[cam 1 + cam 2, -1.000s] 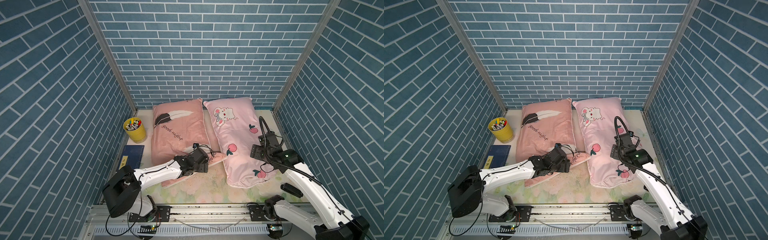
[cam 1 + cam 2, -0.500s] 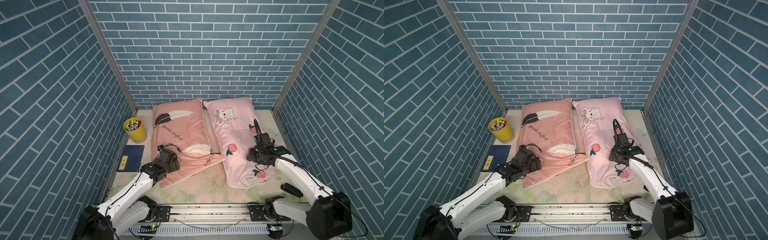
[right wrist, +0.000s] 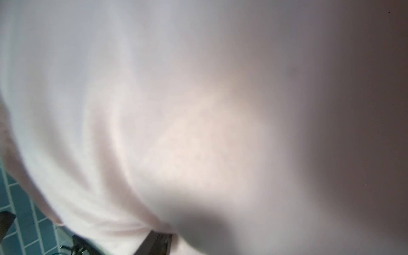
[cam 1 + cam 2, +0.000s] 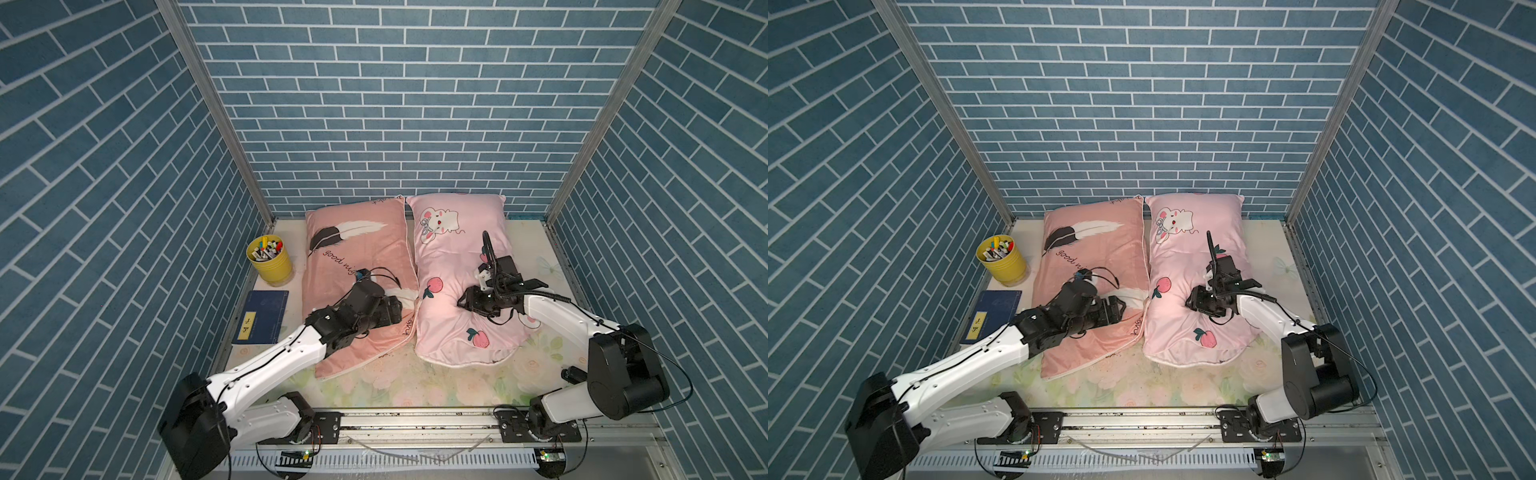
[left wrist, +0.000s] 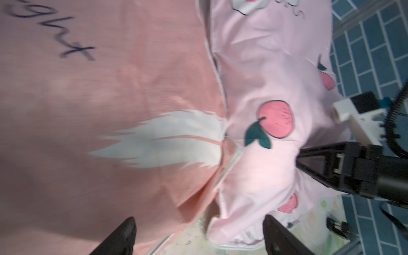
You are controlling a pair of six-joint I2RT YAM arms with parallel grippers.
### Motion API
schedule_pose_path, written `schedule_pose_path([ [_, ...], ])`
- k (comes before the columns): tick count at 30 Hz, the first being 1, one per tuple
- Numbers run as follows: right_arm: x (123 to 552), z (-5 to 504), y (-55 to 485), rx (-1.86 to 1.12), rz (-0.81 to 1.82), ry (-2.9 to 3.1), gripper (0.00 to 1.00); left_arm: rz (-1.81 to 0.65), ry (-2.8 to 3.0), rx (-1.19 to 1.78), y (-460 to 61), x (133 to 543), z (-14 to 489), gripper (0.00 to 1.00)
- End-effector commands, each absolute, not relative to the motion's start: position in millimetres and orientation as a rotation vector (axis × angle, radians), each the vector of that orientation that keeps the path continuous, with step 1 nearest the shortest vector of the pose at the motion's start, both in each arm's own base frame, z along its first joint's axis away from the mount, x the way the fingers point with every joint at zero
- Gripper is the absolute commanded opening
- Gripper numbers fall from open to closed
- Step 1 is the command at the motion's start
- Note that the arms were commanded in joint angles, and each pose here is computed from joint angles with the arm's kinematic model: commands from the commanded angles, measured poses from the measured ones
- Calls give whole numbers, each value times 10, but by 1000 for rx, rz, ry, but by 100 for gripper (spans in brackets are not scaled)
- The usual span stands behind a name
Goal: Zip up pillowcases
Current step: Pick up the pillowcase from the center of the board.
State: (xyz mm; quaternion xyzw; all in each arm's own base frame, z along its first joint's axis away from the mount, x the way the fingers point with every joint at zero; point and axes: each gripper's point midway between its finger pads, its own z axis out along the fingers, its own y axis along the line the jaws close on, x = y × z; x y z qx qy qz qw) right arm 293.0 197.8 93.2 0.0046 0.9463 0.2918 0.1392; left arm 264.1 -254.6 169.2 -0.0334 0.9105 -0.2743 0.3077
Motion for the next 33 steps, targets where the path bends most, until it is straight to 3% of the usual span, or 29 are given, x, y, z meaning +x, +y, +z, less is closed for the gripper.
schedule_pose_path([
  [1,3067,1423,2390,-133,1070,2558,54,-838,2363,-39,-2960,2748,1834,90],
  [6,2811,1503,2064,-111,894,2602,59,-918,2353,-28,-3372,2918,1787,68],
  [11,2522,1424,1586,11,737,2668,65,-928,2402,57,-3770,3006,1618,62],
  [17,2316,1583,942,213,514,2643,76,-920,2482,170,-4211,3057,1287,63],
  [22,2329,1703,522,356,391,2551,68,-885,2551,156,-4240,3281,957,62],
  [33,2304,1493,71,686,418,2450,57,-672,2651,-73,-3486,4162,264,60],
])
